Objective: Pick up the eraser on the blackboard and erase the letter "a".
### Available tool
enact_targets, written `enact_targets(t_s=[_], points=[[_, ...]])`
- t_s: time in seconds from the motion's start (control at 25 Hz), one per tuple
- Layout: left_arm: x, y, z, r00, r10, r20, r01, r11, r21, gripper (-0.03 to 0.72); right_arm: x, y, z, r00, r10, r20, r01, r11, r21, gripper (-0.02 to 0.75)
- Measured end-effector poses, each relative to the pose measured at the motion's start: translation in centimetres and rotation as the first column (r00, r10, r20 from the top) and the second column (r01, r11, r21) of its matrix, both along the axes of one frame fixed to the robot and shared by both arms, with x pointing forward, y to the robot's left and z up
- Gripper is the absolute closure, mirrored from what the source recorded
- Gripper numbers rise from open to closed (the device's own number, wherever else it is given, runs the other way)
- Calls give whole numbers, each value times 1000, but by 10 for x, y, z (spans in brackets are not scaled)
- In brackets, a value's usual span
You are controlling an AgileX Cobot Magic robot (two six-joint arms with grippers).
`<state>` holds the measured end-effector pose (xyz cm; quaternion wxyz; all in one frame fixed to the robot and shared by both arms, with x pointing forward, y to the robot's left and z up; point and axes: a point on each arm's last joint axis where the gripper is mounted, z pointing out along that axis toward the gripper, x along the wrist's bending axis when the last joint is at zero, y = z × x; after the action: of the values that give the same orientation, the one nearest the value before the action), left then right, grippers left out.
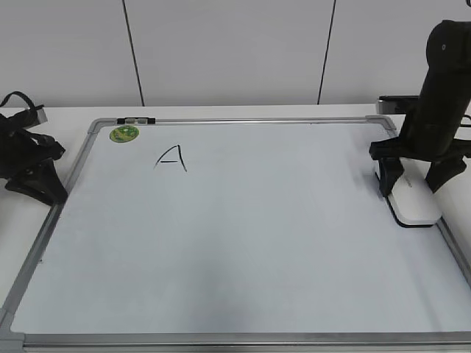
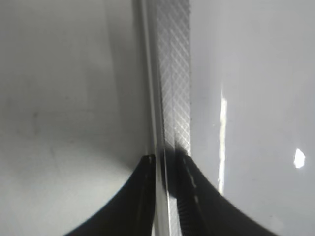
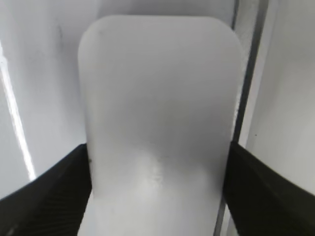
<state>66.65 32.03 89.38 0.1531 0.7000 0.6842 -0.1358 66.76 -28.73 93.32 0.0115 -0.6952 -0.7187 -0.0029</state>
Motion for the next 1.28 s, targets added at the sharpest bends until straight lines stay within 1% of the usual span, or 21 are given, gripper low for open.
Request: enact_targets(t_s=[0.16, 0.28, 0.36, 0.44, 0.64, 0.72, 0.8, 0.96, 1.08, 1.16, 1.28], points=[[0, 1, 0, 1000, 2, 1, -2, 1000, 1, 559, 6, -1, 17, 1000, 5, 23, -4, 1000, -9, 132], [0, 1, 0, 1000, 1, 3, -1, 1000, 5, 522, 16, -1, 41, 995, 4, 101, -3, 1000, -9, 133], [1, 1, 0, 1000, 0, 7, 0, 1000, 8, 482, 16, 0, 58, 989, 9, 146, -9, 1000, -2, 137], [3, 2, 2, 1000, -4, 15, 4, 1000, 14, 421, 13, 0, 72, 984, 14, 175, -15, 1000, 3, 141], [16, 3, 22, 998, -14, 54, 13, 1000, 12, 283, 5, -1, 102, 971, 26, 237, -26, 1000, 0, 142], [21, 3, 33, 998, -7, 62, 7, 1000, 6, 252, 0, -1, 116, 963, 26, 266, -27, 1000, 0, 142], [24, 3, 43, 998, 1, 70, -1, 1000, 3, 242, -6, -1, 130, 954, 27, 299, -28, 1000, -1, 142], [25, 4, 77, 990, 29, 136, -34, 999, 29, 235, -23, -1, 168, 925, 26, 378, -28, 1000, -1, 143], [17, -1, 111, 982, 4, 191, -23, 995, 96, 234, -40, -1, 197, 898, 26, 439, -28, 1000, -2, 143], [10, -9, 132, 975, -16, 221, -13, 991, 133, 234, -54, -2, 217, 876, 25, 482, -28, 1000, -2, 144], [-2, -22, 165, 958, -50, 282, 0, 985, 174, 234, -79, -2, 233, 861, 26, 508, -30, 1000, -1, 144]])
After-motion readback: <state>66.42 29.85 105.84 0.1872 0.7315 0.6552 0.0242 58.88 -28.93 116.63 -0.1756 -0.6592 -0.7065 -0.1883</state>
